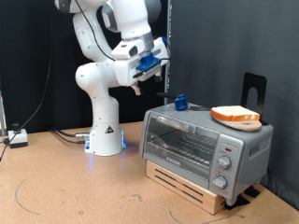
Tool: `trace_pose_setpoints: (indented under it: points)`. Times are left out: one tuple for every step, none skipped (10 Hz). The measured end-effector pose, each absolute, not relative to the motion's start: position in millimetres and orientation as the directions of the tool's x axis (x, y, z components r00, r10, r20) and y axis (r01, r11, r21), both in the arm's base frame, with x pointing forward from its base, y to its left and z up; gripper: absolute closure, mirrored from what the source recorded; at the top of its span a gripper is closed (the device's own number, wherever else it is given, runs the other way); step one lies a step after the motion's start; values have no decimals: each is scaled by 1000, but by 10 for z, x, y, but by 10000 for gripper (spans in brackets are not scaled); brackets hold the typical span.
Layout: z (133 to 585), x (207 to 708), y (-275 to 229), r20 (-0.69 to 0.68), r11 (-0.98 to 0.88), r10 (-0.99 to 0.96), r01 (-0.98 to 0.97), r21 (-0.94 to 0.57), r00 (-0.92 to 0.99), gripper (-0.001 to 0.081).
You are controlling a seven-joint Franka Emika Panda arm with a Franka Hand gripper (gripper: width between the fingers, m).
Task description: Make a piece of toast with the oven
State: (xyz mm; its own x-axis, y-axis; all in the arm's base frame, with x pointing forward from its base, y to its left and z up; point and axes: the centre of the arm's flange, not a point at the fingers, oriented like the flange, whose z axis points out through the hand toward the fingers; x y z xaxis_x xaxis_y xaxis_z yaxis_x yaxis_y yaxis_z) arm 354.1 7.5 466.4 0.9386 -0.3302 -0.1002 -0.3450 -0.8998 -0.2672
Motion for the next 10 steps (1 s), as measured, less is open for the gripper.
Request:
trace_pose_setpoints:
  points:
    - [4600,3517,99,-105,-894,-342,-357,-270,934,-1]
    - [4598,3492,108,-102,-890,-347,-361,-277,932,-1]
    - [4594,3491,106,-104,-890,-347,-362,-276,932,-1]
    - [4577,3500,111,-101,-877,-357,-370,-305,929,-1]
    - [4504,3502,109,-83,-864,-365,-371,-340,927,-1]
    - [4389,3501,110,-48,-859,-374,-366,-358,926,-1]
    - [4244,3472,123,-42,-859,-379,-368,-357,925,-1]
    - [4120,3442,134,-50,-859,-381,-374,-350,923,-1]
    - [4062,3434,139,-51,-859,-384,-377,-346,922,-1]
    - [4062,3434,139,-51,-859,-384,-377,-346,922,-1]
